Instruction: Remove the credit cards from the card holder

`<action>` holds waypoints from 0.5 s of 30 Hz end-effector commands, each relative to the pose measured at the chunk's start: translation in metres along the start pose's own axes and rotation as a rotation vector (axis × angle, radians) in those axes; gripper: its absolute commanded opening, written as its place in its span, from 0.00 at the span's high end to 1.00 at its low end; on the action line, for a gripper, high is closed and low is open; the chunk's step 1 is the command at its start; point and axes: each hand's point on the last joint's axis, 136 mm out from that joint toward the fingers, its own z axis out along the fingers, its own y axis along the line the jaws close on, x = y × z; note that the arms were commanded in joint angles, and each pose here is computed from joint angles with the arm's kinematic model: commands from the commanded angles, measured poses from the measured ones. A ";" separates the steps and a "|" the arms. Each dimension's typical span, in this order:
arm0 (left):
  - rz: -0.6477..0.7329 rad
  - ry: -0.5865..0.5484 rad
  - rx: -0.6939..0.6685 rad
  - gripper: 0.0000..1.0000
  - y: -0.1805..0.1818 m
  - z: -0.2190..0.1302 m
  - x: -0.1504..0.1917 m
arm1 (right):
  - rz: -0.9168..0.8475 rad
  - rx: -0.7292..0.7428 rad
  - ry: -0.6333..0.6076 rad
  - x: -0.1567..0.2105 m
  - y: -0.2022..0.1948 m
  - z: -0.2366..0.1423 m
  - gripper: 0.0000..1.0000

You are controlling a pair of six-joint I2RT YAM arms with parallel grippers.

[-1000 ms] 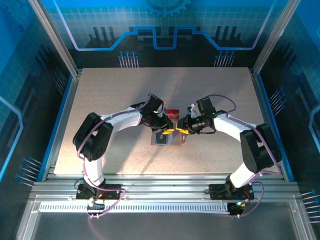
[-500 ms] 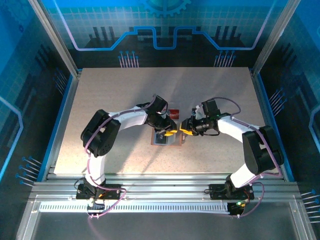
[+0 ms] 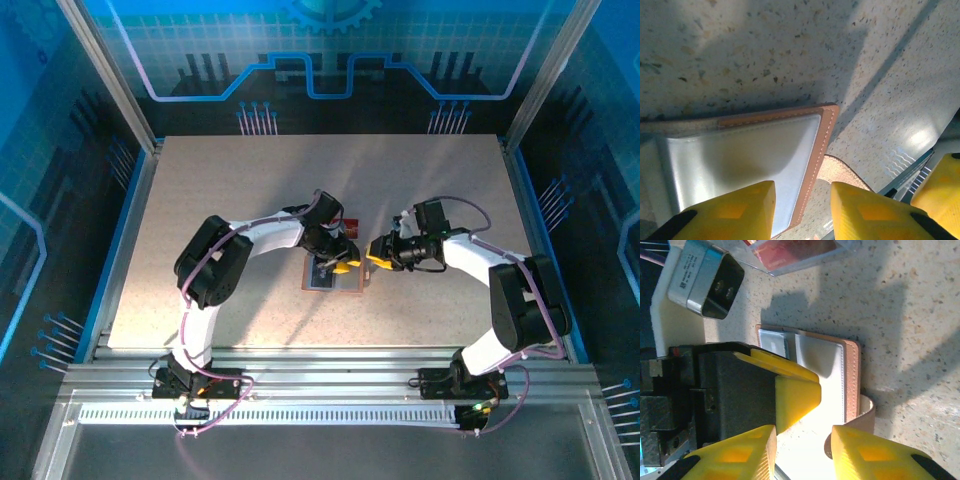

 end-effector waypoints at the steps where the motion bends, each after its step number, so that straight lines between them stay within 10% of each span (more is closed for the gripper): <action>1: -0.005 0.024 -0.014 0.65 -0.001 0.006 0.003 | -0.014 -0.029 -0.003 0.001 0.002 -0.007 0.65; 15: 0.028 -0.006 0.013 0.64 -0.013 -0.008 0.002 | -0.002 -0.035 -0.003 0.001 0.005 -0.007 0.65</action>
